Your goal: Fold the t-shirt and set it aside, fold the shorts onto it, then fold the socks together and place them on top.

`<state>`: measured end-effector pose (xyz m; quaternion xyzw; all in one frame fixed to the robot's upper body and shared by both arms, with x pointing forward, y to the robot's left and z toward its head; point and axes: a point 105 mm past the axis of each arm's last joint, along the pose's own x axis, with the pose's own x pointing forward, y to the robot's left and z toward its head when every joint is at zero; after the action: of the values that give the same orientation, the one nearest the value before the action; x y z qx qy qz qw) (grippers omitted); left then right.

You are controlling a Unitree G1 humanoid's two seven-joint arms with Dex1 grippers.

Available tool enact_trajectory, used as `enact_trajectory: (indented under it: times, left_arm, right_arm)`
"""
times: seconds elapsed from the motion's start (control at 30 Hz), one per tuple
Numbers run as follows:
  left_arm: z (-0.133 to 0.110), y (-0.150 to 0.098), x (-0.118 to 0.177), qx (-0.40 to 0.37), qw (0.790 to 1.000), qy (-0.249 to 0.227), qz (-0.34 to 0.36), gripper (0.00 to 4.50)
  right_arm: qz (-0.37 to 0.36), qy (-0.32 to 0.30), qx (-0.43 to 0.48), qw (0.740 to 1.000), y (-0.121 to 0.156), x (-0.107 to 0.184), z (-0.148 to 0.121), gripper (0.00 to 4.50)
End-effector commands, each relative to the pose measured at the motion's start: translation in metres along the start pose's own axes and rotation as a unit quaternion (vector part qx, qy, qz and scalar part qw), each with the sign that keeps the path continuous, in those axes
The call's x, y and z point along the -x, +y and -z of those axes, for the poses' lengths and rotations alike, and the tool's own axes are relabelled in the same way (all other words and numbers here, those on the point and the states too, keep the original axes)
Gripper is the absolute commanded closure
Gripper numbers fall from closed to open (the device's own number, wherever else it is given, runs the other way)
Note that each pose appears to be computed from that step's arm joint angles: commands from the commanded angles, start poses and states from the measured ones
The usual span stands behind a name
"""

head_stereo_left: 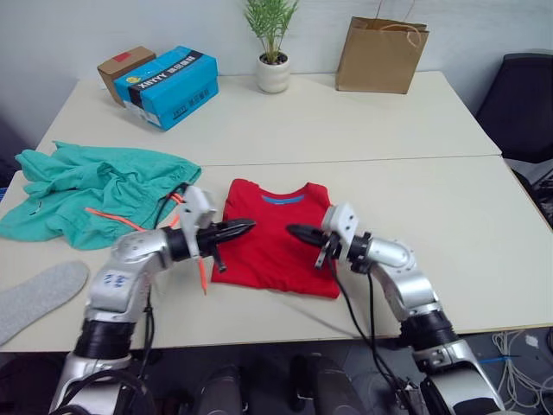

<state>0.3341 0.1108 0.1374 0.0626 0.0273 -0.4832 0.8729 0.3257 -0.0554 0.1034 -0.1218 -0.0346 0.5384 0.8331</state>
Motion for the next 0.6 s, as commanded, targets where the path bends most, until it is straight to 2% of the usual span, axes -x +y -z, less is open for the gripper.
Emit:
enact_trajectory:
  times: [0.03,0.13,0.27,0.33,0.4,0.5,0.6]
  left_arm:
    - [0.007,0.016,-0.011,-0.002,0.998,-0.012,-0.058,4.46]
    - [0.024,0.019,-0.009,-0.007,0.996,0.017,-0.084,4.46]
    - [0.029,0.02,0.005,-0.005,0.995,0.018,-0.102,4.46]
    - [0.039,0.03,0.028,0.012,0.99,0.033,-0.137,4.46]
    - [0.047,0.039,0.046,0.019,0.984,0.049,-0.169,4.46]
    - [0.047,0.042,0.053,0.018,0.983,0.049,-0.174,4.46]
    - [0.037,0.039,0.056,0.006,0.988,0.048,-0.148,4.46]
  right_arm:
    - [0.001,0.015,0.022,1.0,0.001,0.005,0.006,4.5]
    - [0.004,0.047,0.029,0.998,0.001,0.016,0.022,4.5]
    - [0.001,0.055,0.034,0.998,0.004,0.029,0.027,4.5]
    - [-0.019,0.069,0.049,0.996,0.013,0.041,0.033,4.5]
    - [0.004,0.065,0.034,0.997,0.012,0.049,0.035,4.5]
    - [0.021,0.056,0.025,0.998,0.009,0.052,0.032,4.5]
    - [0.04,0.028,0.024,0.999,0.004,0.052,0.018,4.5]
